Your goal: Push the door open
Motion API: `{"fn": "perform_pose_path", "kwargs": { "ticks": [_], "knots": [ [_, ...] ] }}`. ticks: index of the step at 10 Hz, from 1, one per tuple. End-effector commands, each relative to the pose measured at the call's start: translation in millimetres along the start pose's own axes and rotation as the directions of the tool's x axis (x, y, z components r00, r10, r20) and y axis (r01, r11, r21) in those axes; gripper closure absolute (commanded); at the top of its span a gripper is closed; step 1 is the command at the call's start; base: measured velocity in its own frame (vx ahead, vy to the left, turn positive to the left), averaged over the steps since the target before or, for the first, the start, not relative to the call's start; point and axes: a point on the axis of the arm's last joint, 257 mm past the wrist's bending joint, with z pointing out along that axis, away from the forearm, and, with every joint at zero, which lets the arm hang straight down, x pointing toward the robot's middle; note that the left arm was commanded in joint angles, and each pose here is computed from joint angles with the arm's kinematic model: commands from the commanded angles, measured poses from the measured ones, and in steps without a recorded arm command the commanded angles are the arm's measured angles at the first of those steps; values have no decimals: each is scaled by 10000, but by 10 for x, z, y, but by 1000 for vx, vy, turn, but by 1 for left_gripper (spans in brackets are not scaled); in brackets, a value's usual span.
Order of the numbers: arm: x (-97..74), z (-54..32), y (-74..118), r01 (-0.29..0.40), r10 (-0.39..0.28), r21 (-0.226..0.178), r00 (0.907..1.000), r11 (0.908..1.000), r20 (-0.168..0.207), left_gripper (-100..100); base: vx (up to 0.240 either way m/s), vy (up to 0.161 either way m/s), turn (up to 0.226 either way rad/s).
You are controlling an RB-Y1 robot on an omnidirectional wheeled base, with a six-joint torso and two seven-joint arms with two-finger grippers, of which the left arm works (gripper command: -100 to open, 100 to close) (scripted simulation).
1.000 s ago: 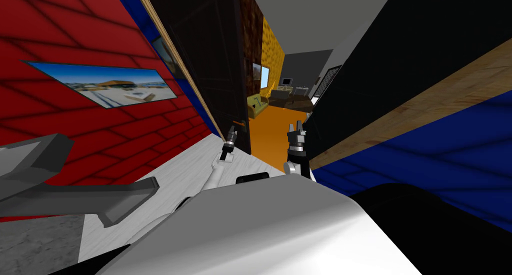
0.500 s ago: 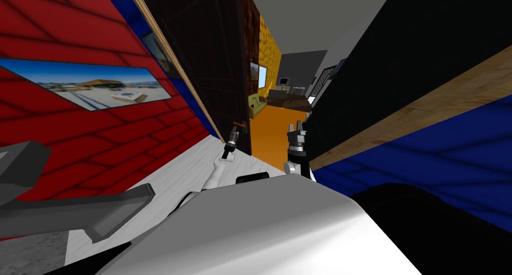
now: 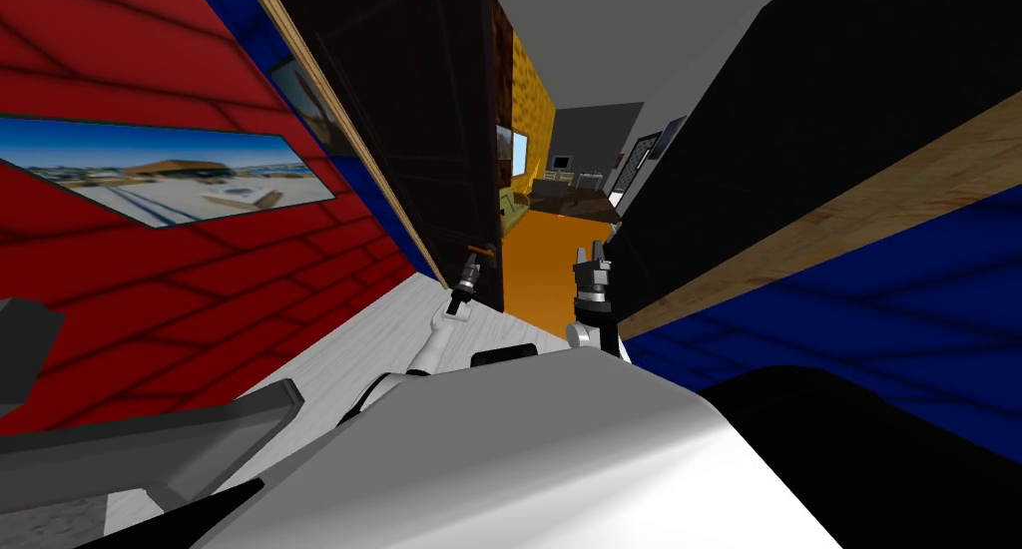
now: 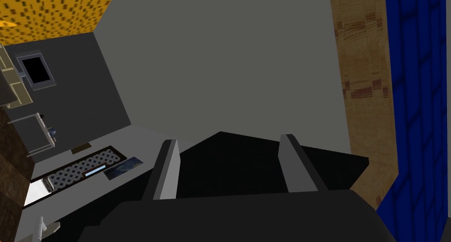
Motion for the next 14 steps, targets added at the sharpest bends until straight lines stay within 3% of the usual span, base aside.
{"fn": "perform_pose_path", "kwargs": {
  "ticks": [1, 7, 14],
  "knots": [
    [38, 27, 73, 33, -34, -164, 10000, 9999, -70, -100, 39, 93, -76],
    [219, 122, 316, 129, -158, -781, 9992, 9969, -365, -100, 25, 103, -69],
    [563, 221, 628, 254, -398, -1669, 9957, 9857, -834, -100, 22, 165, -91]
  ]
}}
